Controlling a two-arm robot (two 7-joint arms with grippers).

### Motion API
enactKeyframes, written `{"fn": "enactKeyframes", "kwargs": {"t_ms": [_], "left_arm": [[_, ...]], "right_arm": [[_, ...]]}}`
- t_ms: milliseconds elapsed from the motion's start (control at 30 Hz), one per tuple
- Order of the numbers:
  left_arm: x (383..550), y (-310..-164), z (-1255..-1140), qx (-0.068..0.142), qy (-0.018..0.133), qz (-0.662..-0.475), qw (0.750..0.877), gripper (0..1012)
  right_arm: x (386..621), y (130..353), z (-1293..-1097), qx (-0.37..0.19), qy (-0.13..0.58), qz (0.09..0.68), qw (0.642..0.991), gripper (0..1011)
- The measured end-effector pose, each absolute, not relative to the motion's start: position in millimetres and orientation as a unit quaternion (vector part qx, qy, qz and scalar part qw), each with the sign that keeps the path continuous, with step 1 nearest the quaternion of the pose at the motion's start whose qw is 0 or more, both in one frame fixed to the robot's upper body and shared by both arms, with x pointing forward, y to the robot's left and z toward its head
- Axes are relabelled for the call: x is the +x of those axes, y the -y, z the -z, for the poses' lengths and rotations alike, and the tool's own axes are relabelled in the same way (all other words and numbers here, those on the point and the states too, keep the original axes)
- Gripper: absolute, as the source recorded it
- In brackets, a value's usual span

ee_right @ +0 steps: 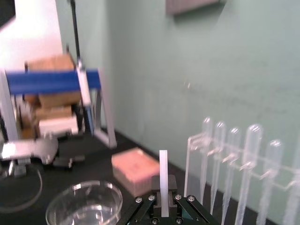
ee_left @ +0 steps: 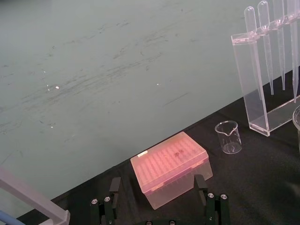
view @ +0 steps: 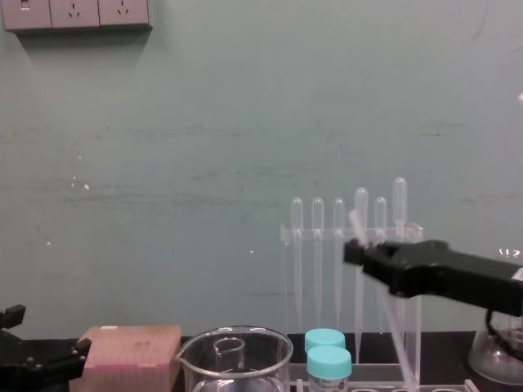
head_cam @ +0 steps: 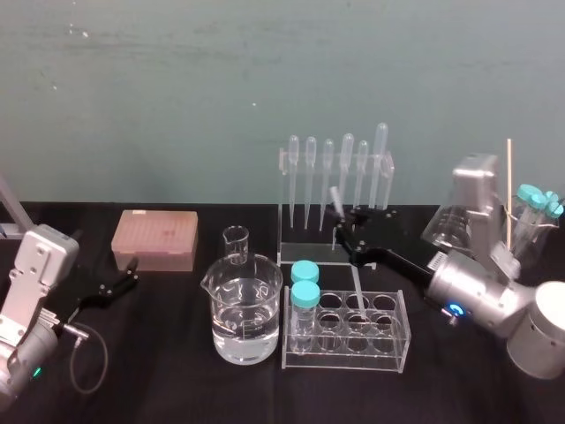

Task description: Pick up the stirring rod with one hand, then place it down.

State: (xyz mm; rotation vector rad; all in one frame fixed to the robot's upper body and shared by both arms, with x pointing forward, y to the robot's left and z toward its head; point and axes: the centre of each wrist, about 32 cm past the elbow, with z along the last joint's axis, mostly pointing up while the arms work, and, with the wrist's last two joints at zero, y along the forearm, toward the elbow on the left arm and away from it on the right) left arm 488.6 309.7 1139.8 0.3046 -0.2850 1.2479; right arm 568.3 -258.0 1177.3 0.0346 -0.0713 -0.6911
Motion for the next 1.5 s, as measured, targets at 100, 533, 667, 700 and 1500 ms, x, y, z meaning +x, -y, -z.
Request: {"fn": "enactKeyframes", "kwargs": {"t_ms": [100, 533, 667, 700, 1500], "left_arm": [[488.6, -309.7, -1139.8, 0.141, 0.132, -0.580, 0.791, 1000], [488.6, -309.7, -1139.8, 0.141, 0.132, -0.580, 0.791, 1000], [488.6, -309.6, -1139.8, 0.142, 0.132, -0.580, 0.791, 1000], [488.6, -309.7, -1139.8, 0.142, 0.132, -0.580, 0.791, 1000], [488.6, -309.7, -1139.8, 0.141, 0.132, -0.580, 0.791, 1000]], "right_arm": [[559.0, 262.1, -1172.3, 0.052, 0.041, 0.347, 0.936, 72], [544.7, 272.7, -1197.7, 0.163, 0.093, 0.346, 0.919, 72], [542.6, 279.8, -1216.2, 0.177, 0.109, 0.344, 0.916, 72], [542.0, 281.0, -1219.6, 0.179, 0.111, 0.343, 0.915, 72], [533.7, 296.5, -1244.1, 0.170, 0.129, 0.341, 0.916, 72]]}}
